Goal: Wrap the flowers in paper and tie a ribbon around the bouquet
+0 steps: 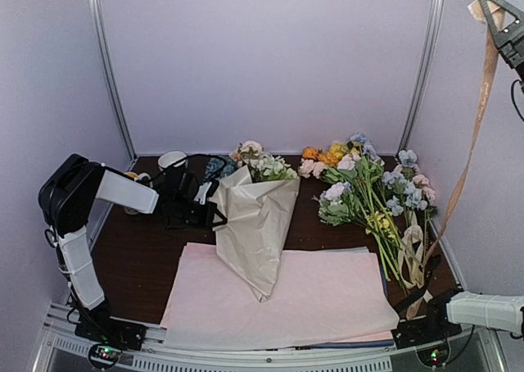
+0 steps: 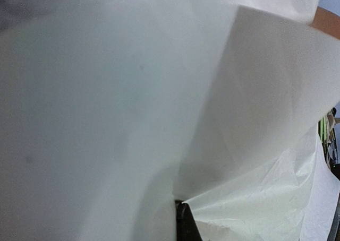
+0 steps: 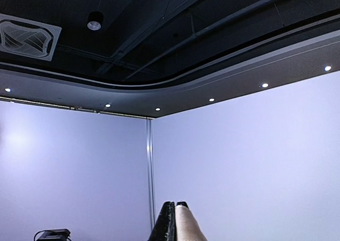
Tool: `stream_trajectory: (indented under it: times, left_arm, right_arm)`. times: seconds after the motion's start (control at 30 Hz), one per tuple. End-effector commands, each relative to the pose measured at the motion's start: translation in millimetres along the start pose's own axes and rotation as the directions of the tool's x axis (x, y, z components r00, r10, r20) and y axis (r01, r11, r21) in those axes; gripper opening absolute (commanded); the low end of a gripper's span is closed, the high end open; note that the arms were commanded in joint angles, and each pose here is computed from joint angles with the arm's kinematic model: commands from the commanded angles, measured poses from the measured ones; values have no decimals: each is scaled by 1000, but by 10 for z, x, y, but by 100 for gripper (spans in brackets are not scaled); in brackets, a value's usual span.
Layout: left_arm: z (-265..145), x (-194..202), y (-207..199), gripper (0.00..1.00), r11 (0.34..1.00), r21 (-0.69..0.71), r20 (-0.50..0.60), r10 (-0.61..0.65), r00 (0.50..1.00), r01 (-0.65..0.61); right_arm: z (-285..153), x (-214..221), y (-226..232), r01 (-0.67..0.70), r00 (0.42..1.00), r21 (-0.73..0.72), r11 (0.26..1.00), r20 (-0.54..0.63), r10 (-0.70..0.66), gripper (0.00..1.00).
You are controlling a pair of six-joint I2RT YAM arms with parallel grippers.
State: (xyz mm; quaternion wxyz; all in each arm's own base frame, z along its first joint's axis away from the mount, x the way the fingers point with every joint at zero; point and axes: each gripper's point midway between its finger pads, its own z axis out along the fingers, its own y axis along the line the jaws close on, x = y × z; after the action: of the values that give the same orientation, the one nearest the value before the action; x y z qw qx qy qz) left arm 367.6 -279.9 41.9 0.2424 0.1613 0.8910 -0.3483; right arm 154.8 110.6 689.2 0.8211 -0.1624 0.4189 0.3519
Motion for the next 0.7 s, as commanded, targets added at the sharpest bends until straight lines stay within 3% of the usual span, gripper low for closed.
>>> stream_trajectory:
  times: [0.0,0.13,0.27,0.33,0.4,0.5,0.6,0.67]
  left_arm:
    - [49,-52,-3,0,1000,3,1,25,1000,-25]
    - [48,-60,4,0,1000,-2,-1,27,1000,-27]
    - [48,-56,19,0,1000,-7,-3,22,1000,-22]
    - [48,-52,22,0,1000,-8,-4,26,1000,-26]
    - [49,-52,18,0,999,-10,-7,33,999,-33]
    - [45,-54,19,0,999,-10,-12,36,999,-36]
    - [48,-58,15,0,999,-7,-11,35,999,-35]
    - [48,-57,11,0,999,-4,-11,34,999,-34]
  right_arm:
    - [295,1119,-173,-184,959,3,983,-221,180,0]
    - [504,2618,386,-313,805,-66,947,-548,227,0]
    - [378,3830,1477,-410,610,-253,876,-790,57,0]
    - [142,4278,2000,-437,521,-348,829,-849,-81,6]
    - [-175,4662,2379,-437,422,-431,789,-873,-243,18]
    - [-577,5086,2561,-387,260,-523,759,-852,-455,38]
    - [-748,5354,2414,-343,165,-499,796,-866,-472,47]
    - [-739,5438,2226,-305,158,-453,838,-892,-424,50]
